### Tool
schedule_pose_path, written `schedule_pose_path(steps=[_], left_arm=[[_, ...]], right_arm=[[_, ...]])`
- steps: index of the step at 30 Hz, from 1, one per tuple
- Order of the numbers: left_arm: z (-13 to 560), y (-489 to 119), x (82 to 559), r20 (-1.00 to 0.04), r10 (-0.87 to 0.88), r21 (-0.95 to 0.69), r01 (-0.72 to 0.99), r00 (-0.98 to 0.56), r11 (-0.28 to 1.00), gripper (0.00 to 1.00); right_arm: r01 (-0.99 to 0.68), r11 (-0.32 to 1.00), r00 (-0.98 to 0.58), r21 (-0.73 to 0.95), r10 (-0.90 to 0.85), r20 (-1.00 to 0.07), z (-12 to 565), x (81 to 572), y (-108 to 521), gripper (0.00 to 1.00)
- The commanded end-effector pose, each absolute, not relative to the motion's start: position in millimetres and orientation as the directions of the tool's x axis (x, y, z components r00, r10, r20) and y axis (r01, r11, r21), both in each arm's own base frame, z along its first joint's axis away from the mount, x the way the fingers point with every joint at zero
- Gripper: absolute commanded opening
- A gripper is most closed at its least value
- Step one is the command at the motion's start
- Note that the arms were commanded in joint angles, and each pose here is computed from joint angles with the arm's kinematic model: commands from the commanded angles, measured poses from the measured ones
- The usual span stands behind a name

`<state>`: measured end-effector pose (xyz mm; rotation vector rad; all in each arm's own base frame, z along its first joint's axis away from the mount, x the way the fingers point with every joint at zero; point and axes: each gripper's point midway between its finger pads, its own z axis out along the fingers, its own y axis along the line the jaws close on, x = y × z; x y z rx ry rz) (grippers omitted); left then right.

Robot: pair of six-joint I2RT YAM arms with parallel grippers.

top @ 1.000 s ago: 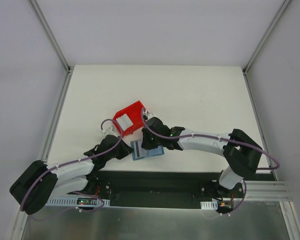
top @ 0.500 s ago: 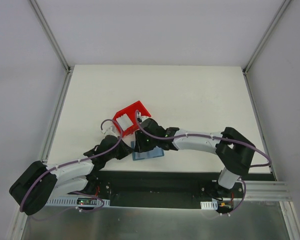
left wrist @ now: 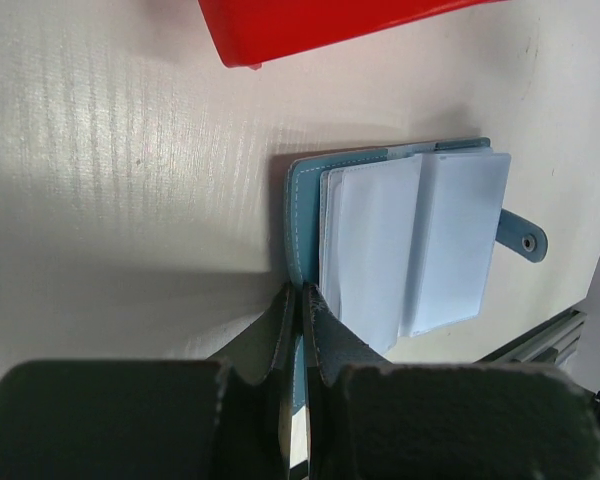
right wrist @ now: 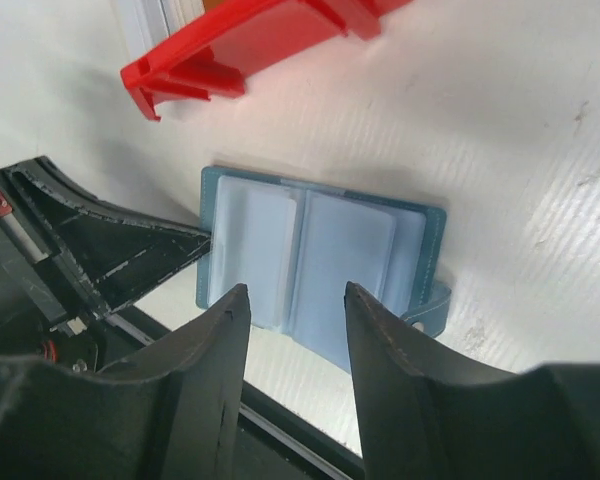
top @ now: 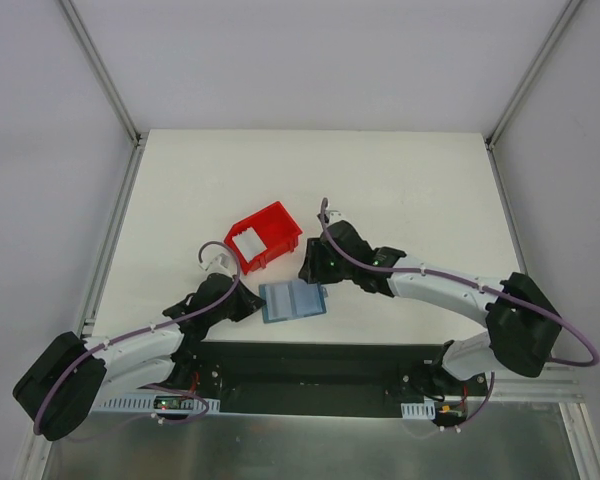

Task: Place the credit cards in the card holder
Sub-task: Turn over the card slot in the card holder.

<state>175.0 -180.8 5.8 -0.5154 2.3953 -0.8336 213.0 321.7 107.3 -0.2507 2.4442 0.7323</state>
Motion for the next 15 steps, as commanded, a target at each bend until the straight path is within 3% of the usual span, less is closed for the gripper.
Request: schedule_pose_path(steps=[1, 11, 15], left_arm=[[-39.0, -145.7, 140.1, -0.341, -0.432, -0.479, -0.241, -0.835, 0.844, 0.00], [-38.7, -147.6, 140.2, -0.335, -0.419, -0.472, -0.235, -0.844, 0.850, 0.00], [-38.5, -147.7, 140.7, -0.335, -0.421, -0.472, -0.236, -0.843, 0.849, 0.00]], right_arm=[[-0.338, 0.796, -0.860, 0.501, -0.046, -0.507, 98.1, 191.0, 330.3, 0.45], [-0.294, 0.856, -0.901, 0.425, -0.100, -0.423, 49.1, 175.2, 328.0, 0.42], [-0.278, 0.904, -0.886, 0.325, -0.110, -0.451, 39.5, 181.3, 314.5, 0.44]])
